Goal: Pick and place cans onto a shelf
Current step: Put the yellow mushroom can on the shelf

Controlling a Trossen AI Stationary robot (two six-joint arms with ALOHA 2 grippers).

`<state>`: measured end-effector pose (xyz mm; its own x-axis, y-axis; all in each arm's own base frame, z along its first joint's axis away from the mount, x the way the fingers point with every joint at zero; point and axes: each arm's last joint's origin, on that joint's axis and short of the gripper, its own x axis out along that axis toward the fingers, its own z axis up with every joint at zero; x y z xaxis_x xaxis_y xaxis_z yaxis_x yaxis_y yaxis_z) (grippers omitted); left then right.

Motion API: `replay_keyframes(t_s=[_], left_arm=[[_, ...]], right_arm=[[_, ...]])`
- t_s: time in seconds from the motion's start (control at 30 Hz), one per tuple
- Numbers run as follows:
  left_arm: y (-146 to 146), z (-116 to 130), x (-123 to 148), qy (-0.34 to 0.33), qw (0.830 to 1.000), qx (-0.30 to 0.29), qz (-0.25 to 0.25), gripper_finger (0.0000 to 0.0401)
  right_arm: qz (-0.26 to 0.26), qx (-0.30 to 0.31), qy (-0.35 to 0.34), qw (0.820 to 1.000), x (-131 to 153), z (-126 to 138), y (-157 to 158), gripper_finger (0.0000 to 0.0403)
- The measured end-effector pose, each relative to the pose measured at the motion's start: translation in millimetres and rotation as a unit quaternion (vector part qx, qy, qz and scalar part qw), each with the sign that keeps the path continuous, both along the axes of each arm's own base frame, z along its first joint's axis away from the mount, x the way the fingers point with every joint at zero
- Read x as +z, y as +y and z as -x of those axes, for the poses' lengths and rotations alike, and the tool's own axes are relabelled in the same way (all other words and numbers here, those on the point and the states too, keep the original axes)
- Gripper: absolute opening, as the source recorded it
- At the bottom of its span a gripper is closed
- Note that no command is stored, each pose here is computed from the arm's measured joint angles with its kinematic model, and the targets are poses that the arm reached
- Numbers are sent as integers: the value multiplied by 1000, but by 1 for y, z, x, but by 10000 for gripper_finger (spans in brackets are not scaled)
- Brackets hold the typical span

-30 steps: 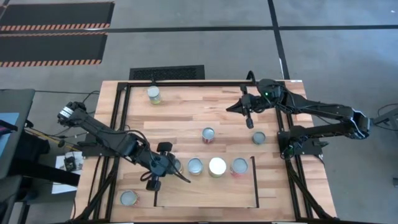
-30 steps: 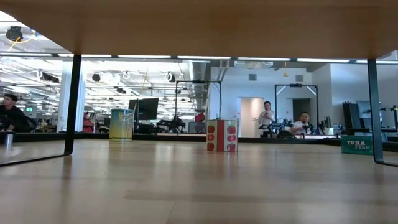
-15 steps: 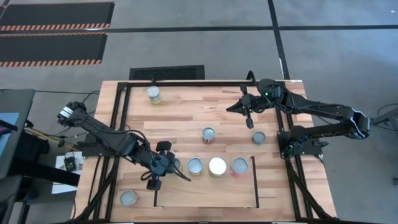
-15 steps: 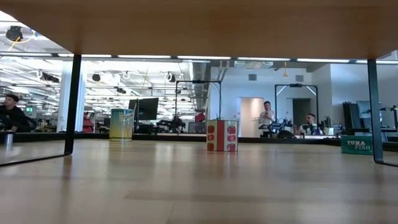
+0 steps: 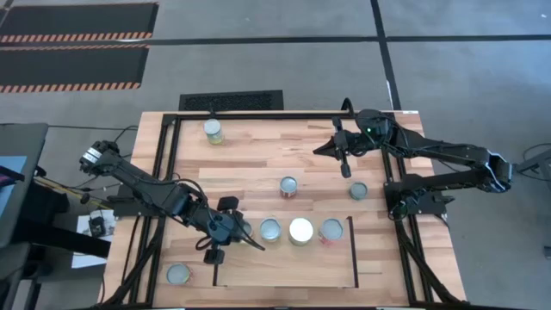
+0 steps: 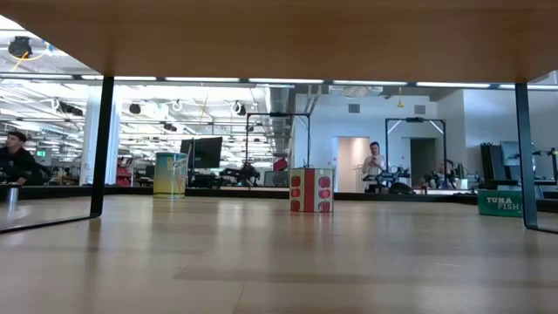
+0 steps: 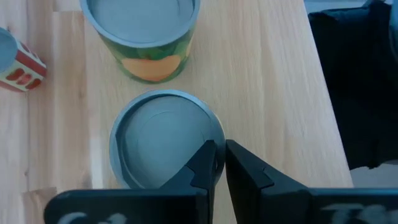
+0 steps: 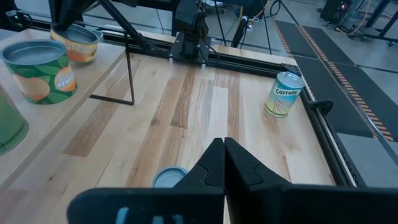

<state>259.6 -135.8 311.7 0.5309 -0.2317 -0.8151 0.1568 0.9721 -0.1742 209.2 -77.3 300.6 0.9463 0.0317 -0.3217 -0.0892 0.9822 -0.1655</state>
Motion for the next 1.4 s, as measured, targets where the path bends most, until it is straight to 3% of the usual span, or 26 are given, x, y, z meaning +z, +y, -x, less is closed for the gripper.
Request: replay_keyframes(t_s=[0.47,0.6,0.73,0.83,0.93,1.07,1.4], left_arm=[[0,0,3,-5,1000,10,2,78],[3,-1,17,-51,998,-5,-34,64],[18,-5,23,-91,995,-17,-42,19],[33,-8,19,-109,994,-28,-13,6],[44,-9,9,-79,995,-47,30,2],[45,-10,10,-81,990,-93,71,0],[38,-14,-11,-1,991,-99,92,0]], right_arm=[[7,2,1,1000,0,0,0,12],[13,3,-6,1000,3,3,1,12],[31,7,-15,999,9,12,5,12],[44,10,-23,999,8,20,8,8],[41,7,-22,999,1,28,10,4],[40,-2,-26,999,-8,36,11,8],[40,-18,-39,998,-5,40,7,9]])
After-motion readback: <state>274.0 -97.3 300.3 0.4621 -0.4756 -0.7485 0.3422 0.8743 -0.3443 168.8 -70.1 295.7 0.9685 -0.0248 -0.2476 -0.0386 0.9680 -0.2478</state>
